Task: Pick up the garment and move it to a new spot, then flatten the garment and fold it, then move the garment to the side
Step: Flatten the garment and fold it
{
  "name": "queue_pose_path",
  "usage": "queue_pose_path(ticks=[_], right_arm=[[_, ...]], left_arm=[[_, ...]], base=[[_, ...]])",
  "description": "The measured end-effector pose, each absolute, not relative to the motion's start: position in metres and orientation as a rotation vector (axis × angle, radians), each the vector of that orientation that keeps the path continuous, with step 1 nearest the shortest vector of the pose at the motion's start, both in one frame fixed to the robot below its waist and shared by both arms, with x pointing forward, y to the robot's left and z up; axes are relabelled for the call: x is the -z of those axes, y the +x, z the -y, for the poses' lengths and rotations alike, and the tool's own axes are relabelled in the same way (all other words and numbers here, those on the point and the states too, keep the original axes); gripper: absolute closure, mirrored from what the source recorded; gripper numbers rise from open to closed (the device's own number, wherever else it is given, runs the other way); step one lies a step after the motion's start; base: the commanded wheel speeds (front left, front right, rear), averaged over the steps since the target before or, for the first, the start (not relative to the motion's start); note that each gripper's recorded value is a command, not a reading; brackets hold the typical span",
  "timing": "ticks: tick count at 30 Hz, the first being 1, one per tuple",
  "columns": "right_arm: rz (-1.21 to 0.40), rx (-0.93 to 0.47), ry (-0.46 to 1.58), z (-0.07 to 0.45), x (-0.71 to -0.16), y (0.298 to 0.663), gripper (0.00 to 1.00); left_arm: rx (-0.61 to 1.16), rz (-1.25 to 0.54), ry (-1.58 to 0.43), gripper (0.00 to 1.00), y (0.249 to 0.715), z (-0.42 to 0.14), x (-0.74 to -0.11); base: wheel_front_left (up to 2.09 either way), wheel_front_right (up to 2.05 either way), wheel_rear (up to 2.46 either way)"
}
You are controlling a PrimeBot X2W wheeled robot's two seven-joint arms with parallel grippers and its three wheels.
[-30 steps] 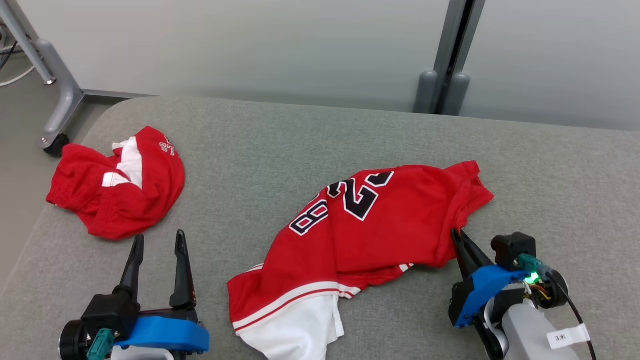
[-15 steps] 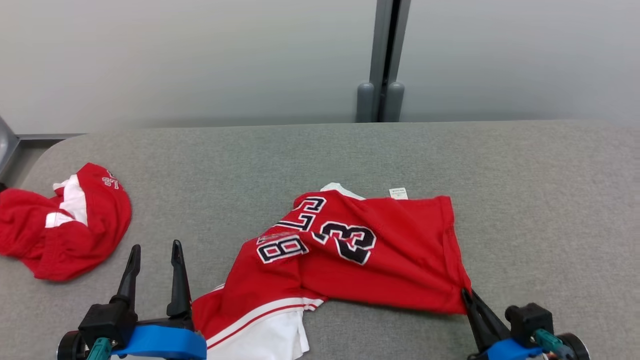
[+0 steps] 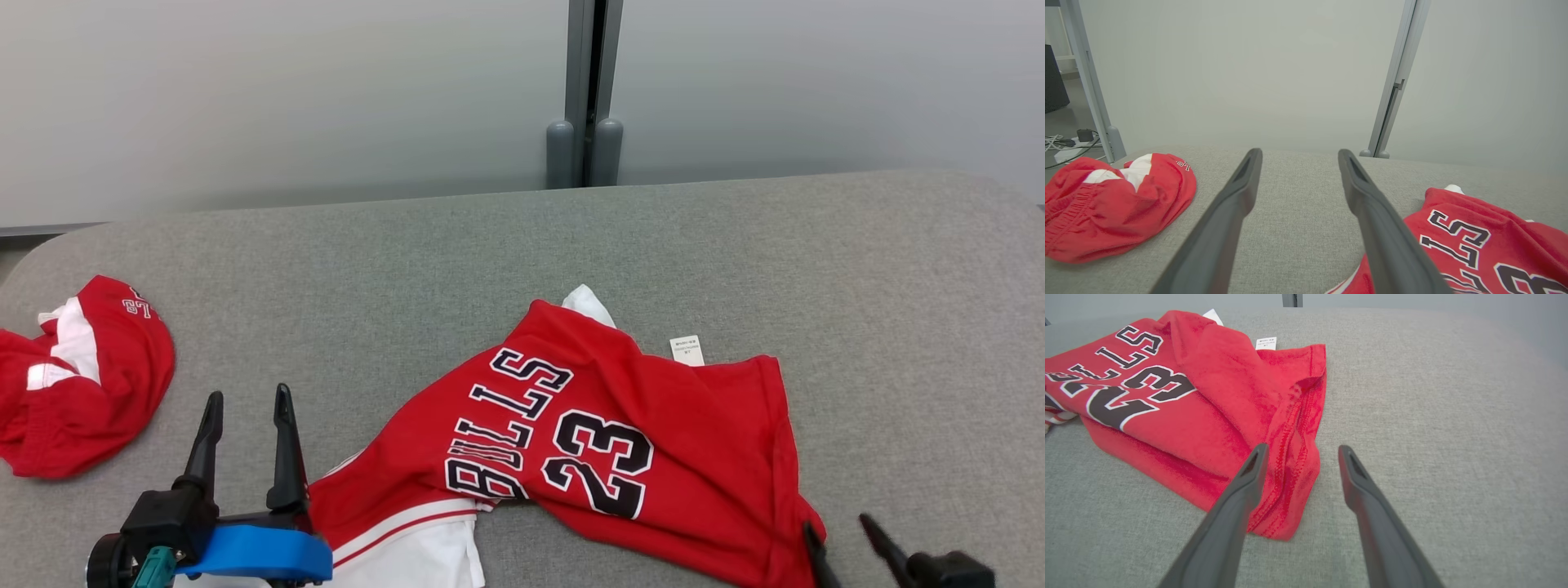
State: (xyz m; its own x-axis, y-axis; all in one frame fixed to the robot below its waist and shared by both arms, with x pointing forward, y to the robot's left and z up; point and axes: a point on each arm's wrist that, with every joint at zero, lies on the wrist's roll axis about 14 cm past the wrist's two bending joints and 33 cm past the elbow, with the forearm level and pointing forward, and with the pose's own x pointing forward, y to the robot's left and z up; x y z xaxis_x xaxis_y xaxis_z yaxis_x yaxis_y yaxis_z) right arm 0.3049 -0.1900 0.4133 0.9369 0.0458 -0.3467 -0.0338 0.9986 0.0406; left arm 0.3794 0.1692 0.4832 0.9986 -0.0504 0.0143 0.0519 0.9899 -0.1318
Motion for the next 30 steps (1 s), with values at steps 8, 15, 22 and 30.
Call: queue_pose_path(ticks=[8, 15, 22, 30], right_arm=[[-0.144, -0.04, -0.034, 0.203, -0.475, 0.364, 0.0], [-0.049, -0.089, -0.1, 0.199, -0.51, 0.424, 0.0], [-0.128, -0.116, -0.132, 0.197, -0.488, 0.46, 0.0], [-0.33, -0.131, -0.134, 0.196, -0.418, 0.462, 0.0]], left_arm=[[0.036, 0.008, -0.128, 0.0, 0.382, -0.175, -0.481], [0.017, 0.007, -0.124, 0.0, 0.386, -0.182, -0.48], [-0.012, -0.004, -0.117, 0.0, 0.387, -0.192, -0.476], [-0.036, -0.014, -0.118, 0.0, 0.39, -0.201, -0.472]], base=[[0.0, 0.0, 0.0], [0.0, 0.0, 0.0], [0.0, 0.0, 0.0], [0.0, 0.0, 0.0]])
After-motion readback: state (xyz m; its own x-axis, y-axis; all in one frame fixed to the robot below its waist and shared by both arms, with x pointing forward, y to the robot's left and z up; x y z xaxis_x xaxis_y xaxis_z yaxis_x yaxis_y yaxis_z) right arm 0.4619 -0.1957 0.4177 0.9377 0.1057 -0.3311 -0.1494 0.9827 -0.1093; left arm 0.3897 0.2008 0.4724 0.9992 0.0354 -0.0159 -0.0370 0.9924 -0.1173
